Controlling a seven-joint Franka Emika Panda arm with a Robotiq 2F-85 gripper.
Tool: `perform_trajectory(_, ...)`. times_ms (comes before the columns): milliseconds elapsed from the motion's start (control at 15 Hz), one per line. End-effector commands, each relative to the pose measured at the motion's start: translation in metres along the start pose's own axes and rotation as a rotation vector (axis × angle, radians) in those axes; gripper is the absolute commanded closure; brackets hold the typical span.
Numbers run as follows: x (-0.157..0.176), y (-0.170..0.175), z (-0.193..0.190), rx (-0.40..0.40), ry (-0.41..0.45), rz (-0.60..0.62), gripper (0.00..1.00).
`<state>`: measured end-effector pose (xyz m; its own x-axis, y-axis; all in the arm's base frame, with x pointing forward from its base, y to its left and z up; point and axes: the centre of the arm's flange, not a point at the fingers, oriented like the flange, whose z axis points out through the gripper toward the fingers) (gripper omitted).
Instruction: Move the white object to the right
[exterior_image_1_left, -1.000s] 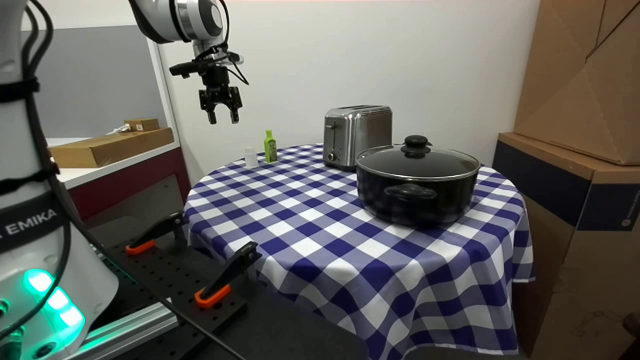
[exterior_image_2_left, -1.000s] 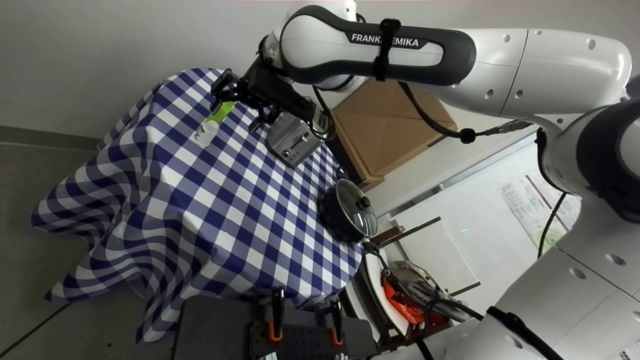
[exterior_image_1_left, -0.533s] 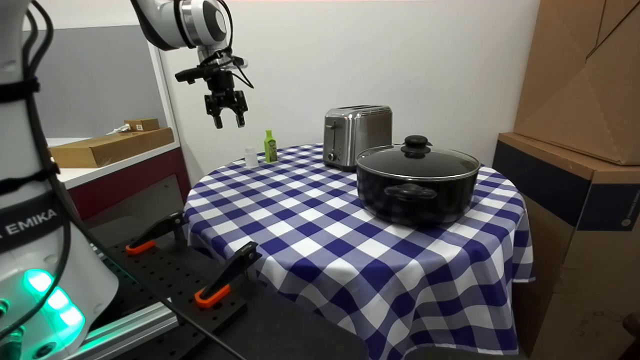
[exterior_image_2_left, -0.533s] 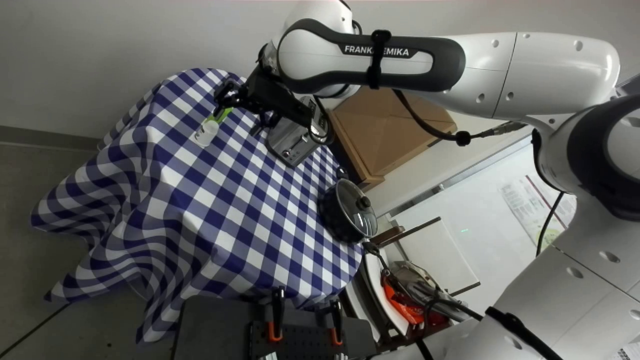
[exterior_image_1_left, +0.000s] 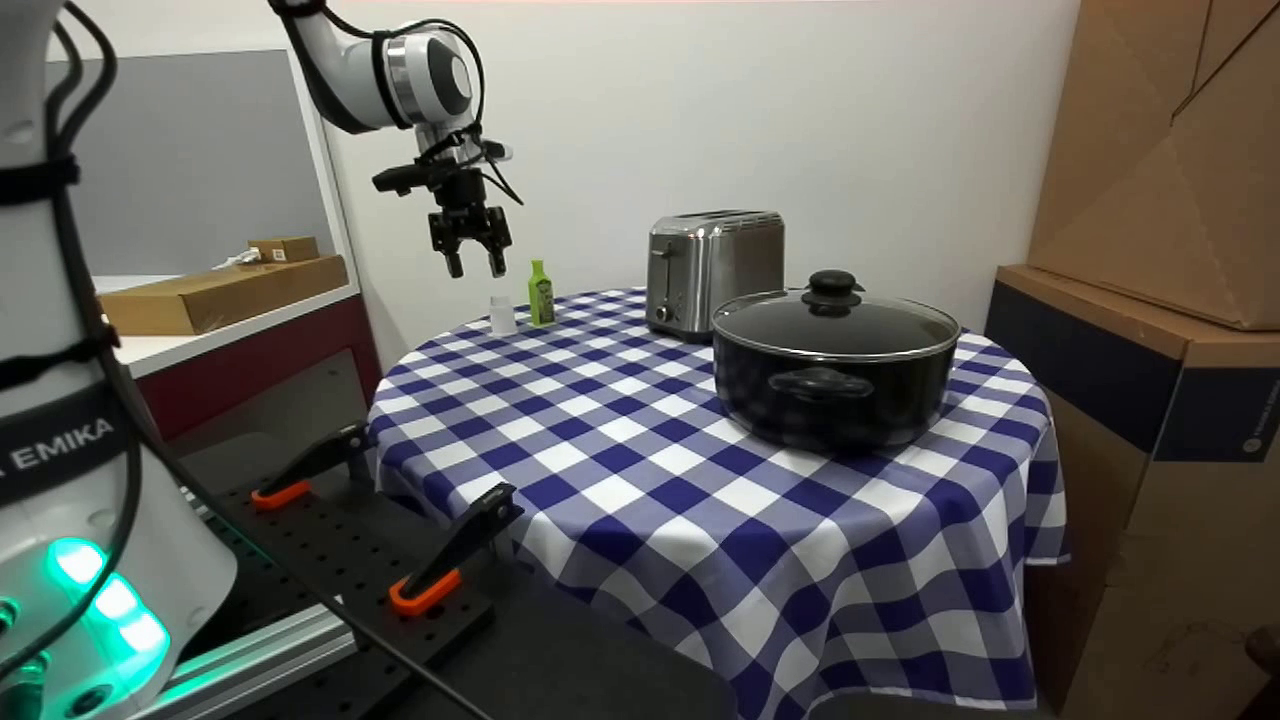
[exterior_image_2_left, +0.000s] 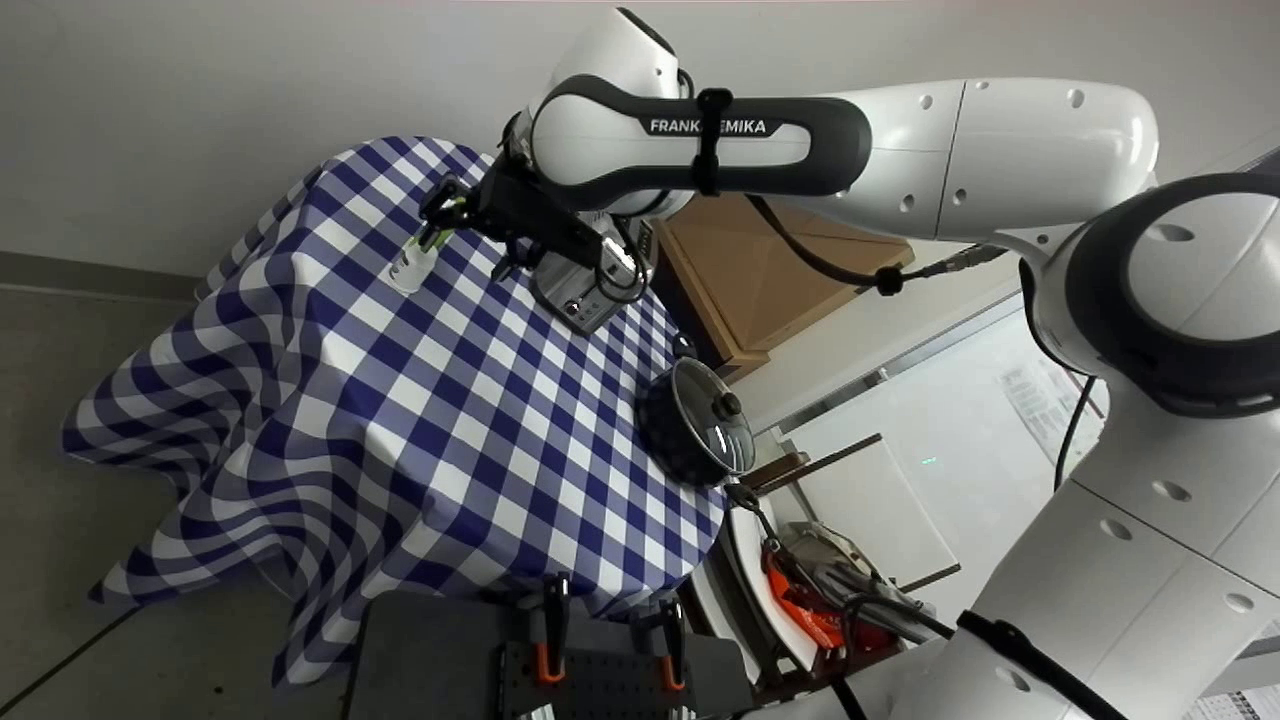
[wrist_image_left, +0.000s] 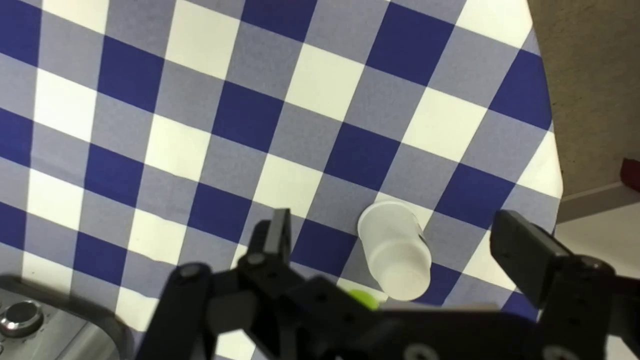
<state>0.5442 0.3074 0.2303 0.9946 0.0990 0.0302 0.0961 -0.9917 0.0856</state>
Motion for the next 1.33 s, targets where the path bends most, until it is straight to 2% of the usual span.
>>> perform_trajectory(0,0.018,-0.015,0.021,0.01,0.003,0.026,0.0)
perform_trajectory(533,0.03,-0.033,0.049,0.012,0.006,0.038,0.0)
perform_trajectory(1267,0.043,-0.034,0.064,-0.005,0.048,0.105,0.0)
